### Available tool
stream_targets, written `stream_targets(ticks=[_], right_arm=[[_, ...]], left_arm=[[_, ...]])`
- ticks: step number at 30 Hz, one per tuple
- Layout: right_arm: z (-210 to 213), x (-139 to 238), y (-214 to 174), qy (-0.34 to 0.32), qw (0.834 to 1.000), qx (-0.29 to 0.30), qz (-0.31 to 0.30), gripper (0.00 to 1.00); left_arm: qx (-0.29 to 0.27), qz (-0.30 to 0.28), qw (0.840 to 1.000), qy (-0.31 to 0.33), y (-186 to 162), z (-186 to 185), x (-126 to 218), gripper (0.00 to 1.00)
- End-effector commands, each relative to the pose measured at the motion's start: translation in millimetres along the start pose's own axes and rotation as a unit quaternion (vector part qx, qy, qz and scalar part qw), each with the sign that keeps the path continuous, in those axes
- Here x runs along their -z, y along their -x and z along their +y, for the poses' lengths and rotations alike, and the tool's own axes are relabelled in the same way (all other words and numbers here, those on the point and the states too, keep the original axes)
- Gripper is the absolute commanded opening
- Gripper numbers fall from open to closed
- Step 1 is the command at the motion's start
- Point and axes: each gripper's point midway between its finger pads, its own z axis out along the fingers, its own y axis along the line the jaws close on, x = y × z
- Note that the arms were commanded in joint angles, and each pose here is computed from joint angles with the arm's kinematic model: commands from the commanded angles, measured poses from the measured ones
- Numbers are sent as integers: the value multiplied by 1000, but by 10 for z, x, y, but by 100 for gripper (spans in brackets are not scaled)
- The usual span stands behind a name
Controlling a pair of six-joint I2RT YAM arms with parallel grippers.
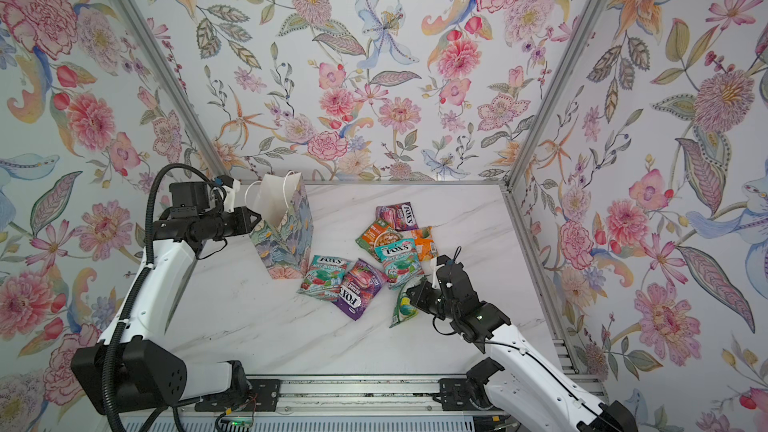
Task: Place the snacks into the paper bag
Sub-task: 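Lift the green Spring Tea bag with the right gripper over the paper bag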
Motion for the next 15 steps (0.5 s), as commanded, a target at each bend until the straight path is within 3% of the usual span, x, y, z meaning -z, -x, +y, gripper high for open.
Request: stream_targets(ticks=[1, 9, 15], right_arm=[[399, 140, 213, 16, 998, 54, -30, 0], [1516, 187, 561, 81, 982, 166, -51, 0], [2401, 43, 928, 147, 958, 232, -86, 0]], left_arm=[[-3, 12, 1000, 0, -53, -11, -10, 21], [-2, 10, 1000, 0, -42, -19, 6, 21], [0, 1, 1000, 2, 19, -28, 25, 21]])
